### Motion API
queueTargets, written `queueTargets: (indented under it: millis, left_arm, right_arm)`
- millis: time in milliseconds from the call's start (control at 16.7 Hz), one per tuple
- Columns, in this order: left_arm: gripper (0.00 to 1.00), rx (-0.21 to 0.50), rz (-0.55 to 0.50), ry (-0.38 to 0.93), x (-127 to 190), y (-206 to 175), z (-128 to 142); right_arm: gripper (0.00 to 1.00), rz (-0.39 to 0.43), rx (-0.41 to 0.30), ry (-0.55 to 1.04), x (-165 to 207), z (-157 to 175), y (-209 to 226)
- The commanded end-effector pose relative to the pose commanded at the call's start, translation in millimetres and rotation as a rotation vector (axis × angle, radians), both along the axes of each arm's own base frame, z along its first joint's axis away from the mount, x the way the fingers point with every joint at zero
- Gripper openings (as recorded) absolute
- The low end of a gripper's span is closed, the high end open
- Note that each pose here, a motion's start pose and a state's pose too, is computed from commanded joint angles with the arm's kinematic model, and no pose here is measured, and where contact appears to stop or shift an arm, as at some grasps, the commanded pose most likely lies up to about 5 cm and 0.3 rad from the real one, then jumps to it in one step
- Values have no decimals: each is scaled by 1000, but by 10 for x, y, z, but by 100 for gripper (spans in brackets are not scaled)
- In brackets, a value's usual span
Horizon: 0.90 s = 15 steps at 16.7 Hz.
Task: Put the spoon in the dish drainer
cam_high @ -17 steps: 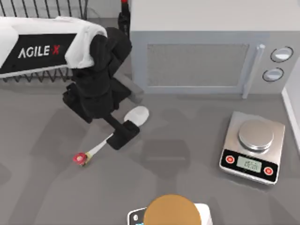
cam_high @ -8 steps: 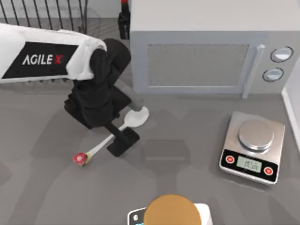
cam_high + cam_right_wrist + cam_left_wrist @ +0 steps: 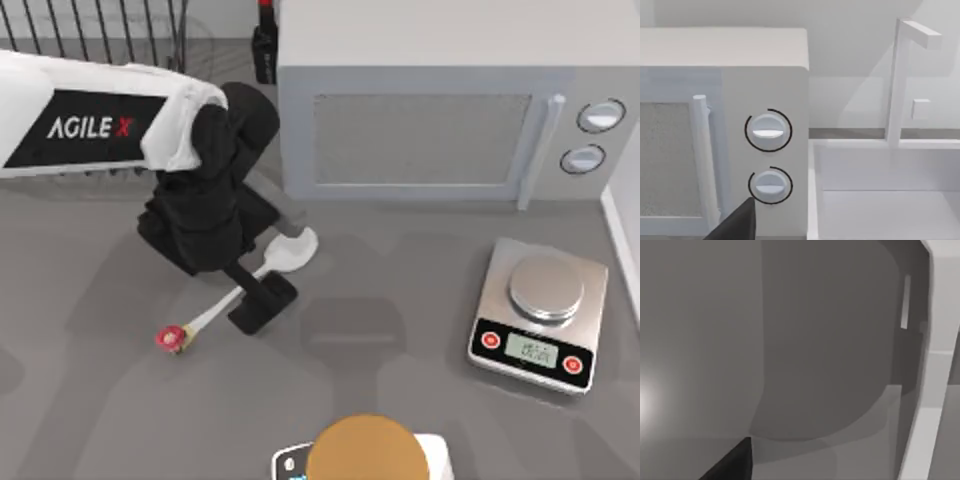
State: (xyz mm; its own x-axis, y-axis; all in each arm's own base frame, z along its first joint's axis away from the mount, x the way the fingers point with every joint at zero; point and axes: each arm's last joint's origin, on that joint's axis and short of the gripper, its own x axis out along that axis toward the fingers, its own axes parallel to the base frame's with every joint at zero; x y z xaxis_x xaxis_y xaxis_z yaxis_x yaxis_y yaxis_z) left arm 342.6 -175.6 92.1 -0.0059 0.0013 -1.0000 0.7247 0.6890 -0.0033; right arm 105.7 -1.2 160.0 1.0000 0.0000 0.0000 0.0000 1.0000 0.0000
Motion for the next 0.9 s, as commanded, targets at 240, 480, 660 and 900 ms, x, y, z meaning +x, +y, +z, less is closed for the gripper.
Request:
queueTargets:
  millis: [240,480,660,900]
  left_arm:
    - [2,0,0,0,0,0,0]
    - [0,0,0,0,0,0,0]
    - [0,0,0,0,0,0,0]
    - [0,-27,2,-30,19,-17,246]
  right_arm:
    - [100,0,0,0,0,0,0]
    - [100,0,0,0,0,0,0]
    - [100,0,0,0,0,0,0]
    - [100,0,0,0,0,0,0]
